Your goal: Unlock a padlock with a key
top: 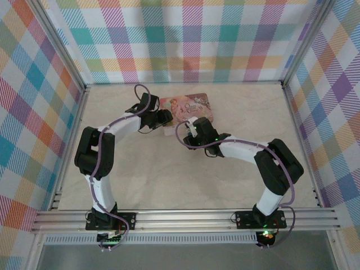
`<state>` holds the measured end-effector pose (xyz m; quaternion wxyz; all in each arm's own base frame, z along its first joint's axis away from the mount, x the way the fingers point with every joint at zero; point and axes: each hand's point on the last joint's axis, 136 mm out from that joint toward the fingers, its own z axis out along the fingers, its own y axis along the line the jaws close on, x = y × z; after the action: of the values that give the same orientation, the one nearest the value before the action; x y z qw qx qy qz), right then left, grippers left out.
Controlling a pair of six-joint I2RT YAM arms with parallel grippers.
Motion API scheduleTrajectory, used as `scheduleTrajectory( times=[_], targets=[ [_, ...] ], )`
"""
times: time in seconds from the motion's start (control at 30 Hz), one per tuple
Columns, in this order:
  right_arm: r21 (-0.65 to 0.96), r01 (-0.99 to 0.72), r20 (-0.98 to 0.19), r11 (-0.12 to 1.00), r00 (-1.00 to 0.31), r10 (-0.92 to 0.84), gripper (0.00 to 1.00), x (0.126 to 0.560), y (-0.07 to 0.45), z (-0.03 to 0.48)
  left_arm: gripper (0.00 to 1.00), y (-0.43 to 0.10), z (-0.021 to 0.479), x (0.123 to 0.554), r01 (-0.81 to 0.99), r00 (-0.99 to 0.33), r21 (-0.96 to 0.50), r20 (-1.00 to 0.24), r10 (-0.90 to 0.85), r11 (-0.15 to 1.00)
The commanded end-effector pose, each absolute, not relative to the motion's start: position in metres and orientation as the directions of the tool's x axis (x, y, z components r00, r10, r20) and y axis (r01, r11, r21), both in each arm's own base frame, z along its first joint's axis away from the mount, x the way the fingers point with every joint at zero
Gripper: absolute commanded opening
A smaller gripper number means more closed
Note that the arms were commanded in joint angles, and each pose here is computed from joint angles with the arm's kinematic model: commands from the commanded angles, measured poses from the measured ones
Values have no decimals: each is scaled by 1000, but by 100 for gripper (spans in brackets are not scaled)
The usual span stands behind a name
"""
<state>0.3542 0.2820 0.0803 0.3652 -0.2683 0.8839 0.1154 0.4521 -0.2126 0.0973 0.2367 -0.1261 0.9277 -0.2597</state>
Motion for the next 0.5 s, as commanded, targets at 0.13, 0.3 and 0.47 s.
scheduleTrajectory(
  times=[0.13,0.3,0.47],
  targets=[
    [17,-469,-662,883,-667,-342,53,369,280,61,56,-218,104,450,-104,-864,-542,-366,-346,834],
    [-6,-436,-641,900,-689,-338,51,375,276,48,56,-218,107,453,-100,-860,-544,-374,-348,833],
    [-19,-410,-631,912,-702,-329,49,381,275,39,56,-219,109,454,-95,-858,-544,-379,-346,834]
  ],
)
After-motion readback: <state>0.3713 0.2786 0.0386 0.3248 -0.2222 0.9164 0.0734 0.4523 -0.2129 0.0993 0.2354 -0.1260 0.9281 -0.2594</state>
